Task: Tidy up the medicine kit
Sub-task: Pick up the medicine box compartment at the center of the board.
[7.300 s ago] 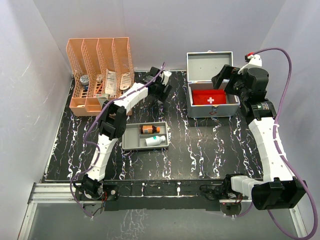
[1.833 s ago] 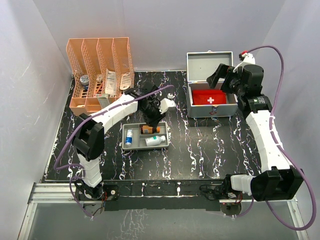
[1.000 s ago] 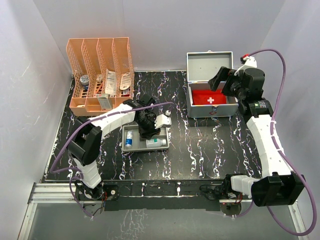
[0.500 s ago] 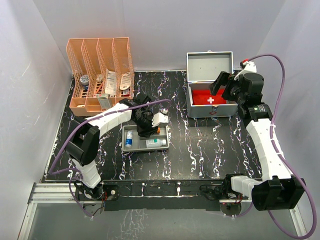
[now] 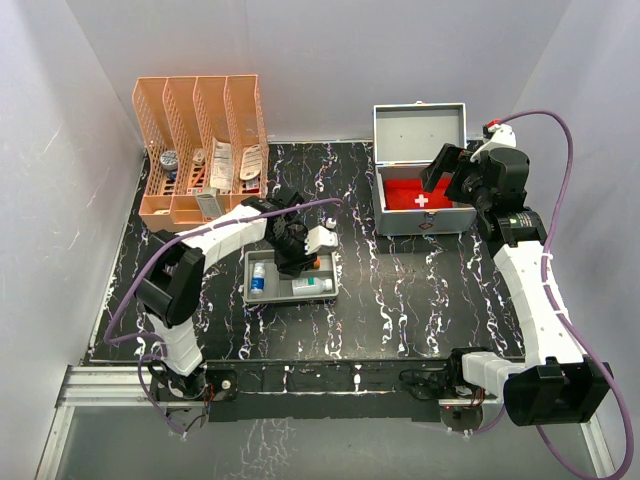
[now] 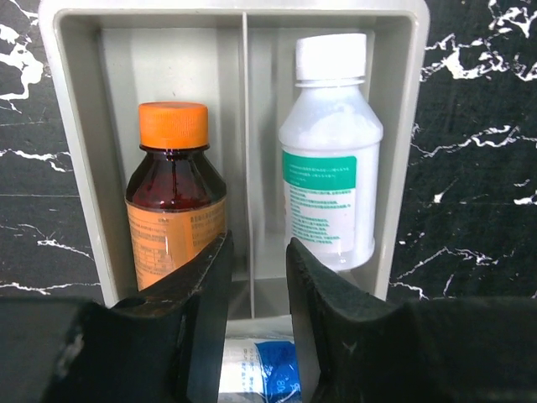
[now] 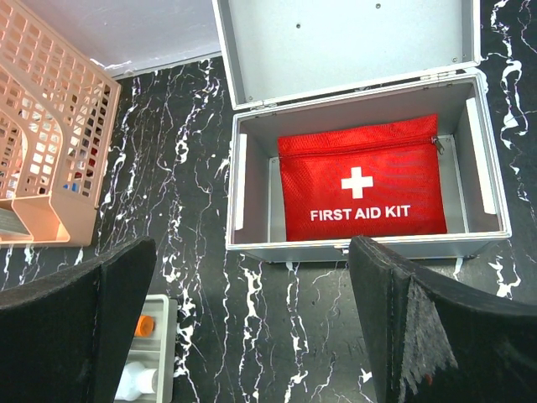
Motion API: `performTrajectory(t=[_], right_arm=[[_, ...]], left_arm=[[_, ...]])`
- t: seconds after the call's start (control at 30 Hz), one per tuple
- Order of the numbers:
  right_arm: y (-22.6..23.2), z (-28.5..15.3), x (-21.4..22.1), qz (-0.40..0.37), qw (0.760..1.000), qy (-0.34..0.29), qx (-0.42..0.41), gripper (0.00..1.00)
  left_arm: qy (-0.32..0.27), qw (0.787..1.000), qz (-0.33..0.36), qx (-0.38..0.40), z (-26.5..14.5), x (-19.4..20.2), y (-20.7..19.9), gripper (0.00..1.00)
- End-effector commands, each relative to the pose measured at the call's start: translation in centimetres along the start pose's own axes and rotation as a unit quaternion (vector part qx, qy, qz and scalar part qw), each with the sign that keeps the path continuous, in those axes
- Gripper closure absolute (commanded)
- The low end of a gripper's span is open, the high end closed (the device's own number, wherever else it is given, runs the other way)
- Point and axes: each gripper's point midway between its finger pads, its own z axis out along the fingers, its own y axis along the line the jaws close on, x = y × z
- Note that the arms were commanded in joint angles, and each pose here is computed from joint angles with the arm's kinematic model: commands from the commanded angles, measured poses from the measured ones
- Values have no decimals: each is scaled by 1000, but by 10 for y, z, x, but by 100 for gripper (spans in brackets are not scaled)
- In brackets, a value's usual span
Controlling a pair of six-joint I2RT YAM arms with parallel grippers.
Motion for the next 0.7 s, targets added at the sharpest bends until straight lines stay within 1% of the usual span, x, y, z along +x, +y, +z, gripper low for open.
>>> performTrajectory(t=[0.0, 0.33, 0.67], right_arm=[[4, -10, -21, -6, 999, -34, -2, 2], [3, -14, -22, -10, 999, -36, 2, 2], [3, -19, -22, -11, 999, -33, 4, 2]], left_arm=[[-15, 1000, 0, -9, 0, -12, 12, 70], [-7, 1000, -13, 3, 5, -7, 9, 71], [5, 999, -41, 14, 21, 8, 0, 69]])
